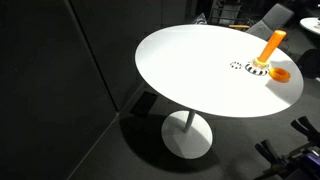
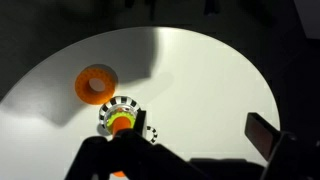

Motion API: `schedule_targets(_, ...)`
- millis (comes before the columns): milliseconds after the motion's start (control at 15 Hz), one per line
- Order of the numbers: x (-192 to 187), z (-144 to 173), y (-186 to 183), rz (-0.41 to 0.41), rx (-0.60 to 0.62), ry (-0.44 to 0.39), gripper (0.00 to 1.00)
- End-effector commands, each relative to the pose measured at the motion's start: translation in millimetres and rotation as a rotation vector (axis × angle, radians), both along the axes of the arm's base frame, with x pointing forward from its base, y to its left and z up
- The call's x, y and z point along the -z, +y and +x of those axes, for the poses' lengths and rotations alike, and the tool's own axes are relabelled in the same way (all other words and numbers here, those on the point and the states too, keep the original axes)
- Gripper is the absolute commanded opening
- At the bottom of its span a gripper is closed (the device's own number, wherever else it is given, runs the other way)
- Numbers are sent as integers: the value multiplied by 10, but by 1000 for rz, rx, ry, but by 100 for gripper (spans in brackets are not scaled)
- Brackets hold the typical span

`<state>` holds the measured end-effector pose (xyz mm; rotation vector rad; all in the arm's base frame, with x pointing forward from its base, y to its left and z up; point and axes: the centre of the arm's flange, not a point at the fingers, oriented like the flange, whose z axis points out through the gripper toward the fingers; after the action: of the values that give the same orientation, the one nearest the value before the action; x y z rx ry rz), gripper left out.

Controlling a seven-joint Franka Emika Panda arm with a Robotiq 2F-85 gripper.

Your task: Place the green ring on the table

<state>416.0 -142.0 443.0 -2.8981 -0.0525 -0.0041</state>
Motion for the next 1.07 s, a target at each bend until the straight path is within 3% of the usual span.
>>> schedule_targets(0,-6,2,-1,0,0,-1,100)
schedule_targets(467,100,99,29,-17,8,-7,100)
schedule_targets(1000,694,501,135,-104,8,-48,100)
